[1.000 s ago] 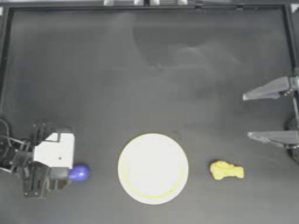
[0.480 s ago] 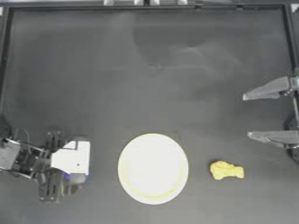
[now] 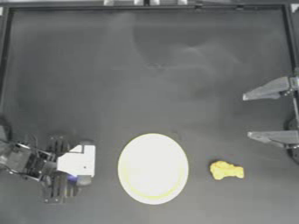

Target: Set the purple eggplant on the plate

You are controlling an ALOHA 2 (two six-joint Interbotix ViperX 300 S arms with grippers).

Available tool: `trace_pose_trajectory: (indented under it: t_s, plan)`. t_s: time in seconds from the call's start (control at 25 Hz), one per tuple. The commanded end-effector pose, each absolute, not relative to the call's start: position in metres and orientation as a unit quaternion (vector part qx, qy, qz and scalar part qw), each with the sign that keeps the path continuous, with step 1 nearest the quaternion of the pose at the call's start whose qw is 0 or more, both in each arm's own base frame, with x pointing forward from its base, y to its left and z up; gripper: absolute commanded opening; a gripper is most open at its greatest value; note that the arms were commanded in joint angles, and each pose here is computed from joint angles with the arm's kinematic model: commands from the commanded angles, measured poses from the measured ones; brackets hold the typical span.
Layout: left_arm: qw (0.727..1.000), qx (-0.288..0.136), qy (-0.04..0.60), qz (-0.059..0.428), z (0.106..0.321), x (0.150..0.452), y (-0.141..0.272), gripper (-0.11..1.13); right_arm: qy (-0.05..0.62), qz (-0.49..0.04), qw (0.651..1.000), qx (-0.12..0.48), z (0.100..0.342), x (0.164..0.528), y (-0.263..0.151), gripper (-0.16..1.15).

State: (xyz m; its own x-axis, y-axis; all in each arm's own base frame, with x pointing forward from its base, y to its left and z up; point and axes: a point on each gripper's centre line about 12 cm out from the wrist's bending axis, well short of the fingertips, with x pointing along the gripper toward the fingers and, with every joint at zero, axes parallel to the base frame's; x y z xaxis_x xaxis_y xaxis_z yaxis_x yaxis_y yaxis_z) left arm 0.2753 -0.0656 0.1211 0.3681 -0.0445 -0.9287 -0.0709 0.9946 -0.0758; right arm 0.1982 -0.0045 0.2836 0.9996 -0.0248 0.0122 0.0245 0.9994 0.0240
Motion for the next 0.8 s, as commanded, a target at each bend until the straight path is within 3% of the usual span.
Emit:
trace_pose_trajectory:
  t_s: [0.04,0.24,0.52,0.8]
  plan:
    - [0.829,-0.06,0.556,0.013,0.123,0.278,-0.065,1.02,-0.02,-0.012,1.0,0.014,0.293,0.2,-0.004,1.0]
    - [0.826,-0.072,0.558,0.022,0.121,0.279,-0.063,0.97,-0.02,-0.012,1.0,0.014,0.292,0.2,-0.004,1.0]
    - [0.829,-0.079,0.553,0.024,0.124,0.282,-0.065,0.33,-0.02,-0.013,1.0,0.014,0.292,0.2,-0.005,1.0]
    - [0.853,-0.077,0.517,0.017,0.15,0.294,-0.063,0.37,-0.019,-0.013,1.0,0.014,0.292,0.2,-0.005,1.0]
